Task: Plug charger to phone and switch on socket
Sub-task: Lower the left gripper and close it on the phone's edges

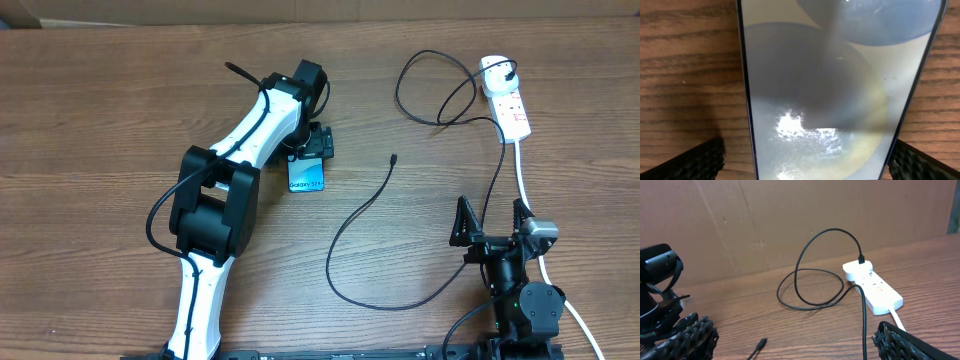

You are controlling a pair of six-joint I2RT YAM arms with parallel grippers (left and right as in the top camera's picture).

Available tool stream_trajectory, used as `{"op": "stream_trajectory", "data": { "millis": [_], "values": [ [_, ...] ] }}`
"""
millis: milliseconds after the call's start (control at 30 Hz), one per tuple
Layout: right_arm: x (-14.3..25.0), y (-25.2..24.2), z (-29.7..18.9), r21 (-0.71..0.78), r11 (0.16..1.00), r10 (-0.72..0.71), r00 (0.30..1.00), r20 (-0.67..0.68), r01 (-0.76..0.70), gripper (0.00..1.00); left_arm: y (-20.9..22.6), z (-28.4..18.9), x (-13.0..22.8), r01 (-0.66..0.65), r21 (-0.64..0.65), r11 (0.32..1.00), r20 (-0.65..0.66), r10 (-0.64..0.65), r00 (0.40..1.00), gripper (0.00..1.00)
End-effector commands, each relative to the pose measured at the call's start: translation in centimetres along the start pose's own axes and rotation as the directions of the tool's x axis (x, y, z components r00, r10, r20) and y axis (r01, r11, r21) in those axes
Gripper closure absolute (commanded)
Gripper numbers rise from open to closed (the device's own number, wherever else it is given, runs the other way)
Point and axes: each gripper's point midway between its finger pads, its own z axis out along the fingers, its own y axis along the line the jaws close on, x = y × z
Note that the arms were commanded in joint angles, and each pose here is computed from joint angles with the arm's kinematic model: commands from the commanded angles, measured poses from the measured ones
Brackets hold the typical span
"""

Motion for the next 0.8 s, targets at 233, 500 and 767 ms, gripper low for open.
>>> {"op": "stream_trajectory", "data": {
  "millis": [233,500,767],
  "values": [
    [0.13,-0.2,0.01,0.008,1.0,-0.007,1.0,0.007,0.007,0.0,-0.38,1.38,1.23,0.001,-0.015,1.0,-0.045,-0.001,0.999,0.01],
    [0.13,-0.2,0.01,0.008,1.0,-0.007,1.0,0.007,0.007,0.0,-0.48,1.56,1.59,-0.002,-0.02,1.0,-0.051,0.001,0.999,0.06],
    [0.13,-0.2,0.01,0.008,1.0,-0.007,1.0,0.007,0.007,0.0,-0.41,1.78,1.93,0.015,-0.031,0.999,-0.056,-0.017,0.998,0.06]
  ]
}}
